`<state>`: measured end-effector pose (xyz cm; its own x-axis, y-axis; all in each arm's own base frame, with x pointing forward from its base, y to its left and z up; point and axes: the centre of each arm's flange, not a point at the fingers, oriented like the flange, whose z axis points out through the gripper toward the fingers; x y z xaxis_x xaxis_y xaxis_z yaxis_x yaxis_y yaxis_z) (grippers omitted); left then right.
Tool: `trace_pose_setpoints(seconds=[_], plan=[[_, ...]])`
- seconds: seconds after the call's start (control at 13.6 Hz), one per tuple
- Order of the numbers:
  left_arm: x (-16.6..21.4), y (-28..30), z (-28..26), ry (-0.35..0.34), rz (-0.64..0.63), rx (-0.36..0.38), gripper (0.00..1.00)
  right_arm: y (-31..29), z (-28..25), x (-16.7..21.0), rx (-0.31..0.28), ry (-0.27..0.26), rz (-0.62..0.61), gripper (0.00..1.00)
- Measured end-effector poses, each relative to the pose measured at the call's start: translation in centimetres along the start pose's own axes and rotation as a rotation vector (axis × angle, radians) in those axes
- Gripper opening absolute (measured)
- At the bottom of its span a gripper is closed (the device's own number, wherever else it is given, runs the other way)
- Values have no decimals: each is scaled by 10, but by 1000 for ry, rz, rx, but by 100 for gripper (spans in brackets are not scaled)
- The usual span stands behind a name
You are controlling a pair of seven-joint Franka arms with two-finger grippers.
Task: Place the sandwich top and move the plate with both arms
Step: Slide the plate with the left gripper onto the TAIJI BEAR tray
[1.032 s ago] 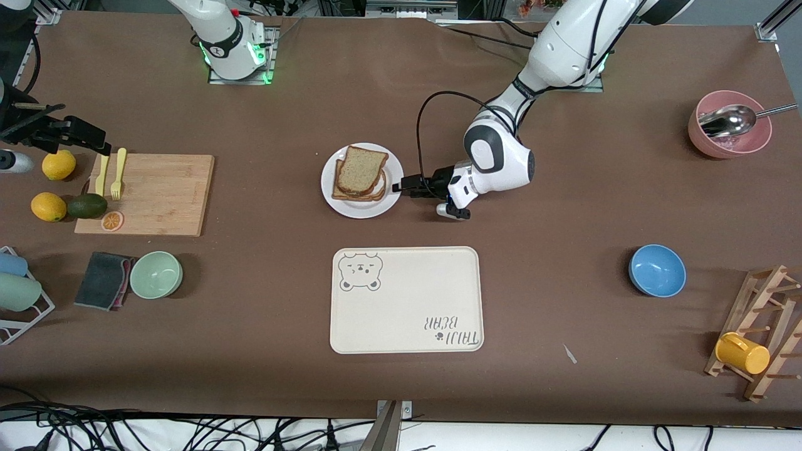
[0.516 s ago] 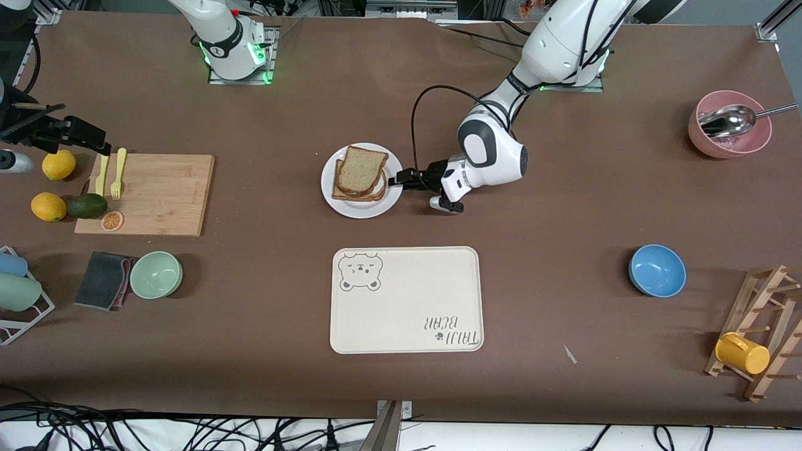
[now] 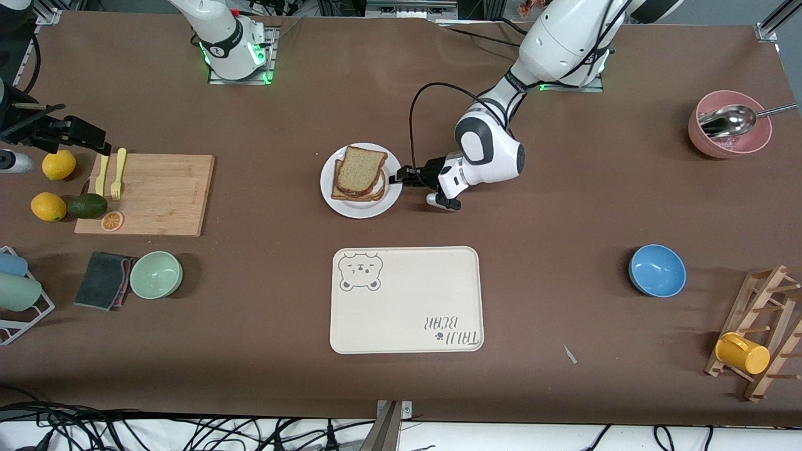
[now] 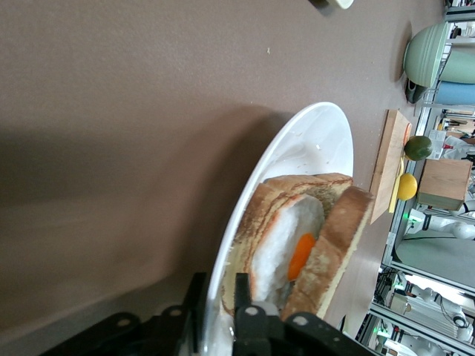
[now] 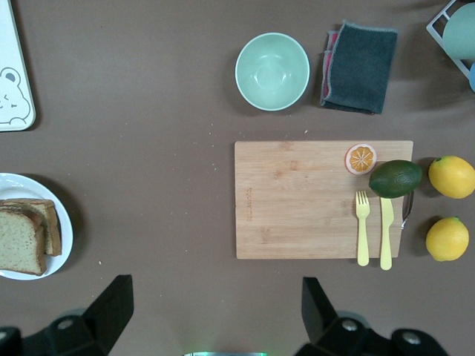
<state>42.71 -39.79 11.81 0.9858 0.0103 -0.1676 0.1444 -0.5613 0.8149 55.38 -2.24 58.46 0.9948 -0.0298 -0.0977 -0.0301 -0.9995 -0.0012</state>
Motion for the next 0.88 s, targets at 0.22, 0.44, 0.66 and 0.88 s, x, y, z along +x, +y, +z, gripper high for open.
trace_pose_setpoints(seconds=[0.22,0.44,0.66,0.88], plan=[[-4,-5,0,8,24,-5,15,0,0,0,0,0,0,100],[-5,-4,0,9,46,-21,4,0,0,0,0,0,0,100],[-5,-2,-1,10,53,-23,5,0,0,0,0,0,0,100],[-2,-3,-3,15,52,-25,5,0,0,0,0,0,0,100]])
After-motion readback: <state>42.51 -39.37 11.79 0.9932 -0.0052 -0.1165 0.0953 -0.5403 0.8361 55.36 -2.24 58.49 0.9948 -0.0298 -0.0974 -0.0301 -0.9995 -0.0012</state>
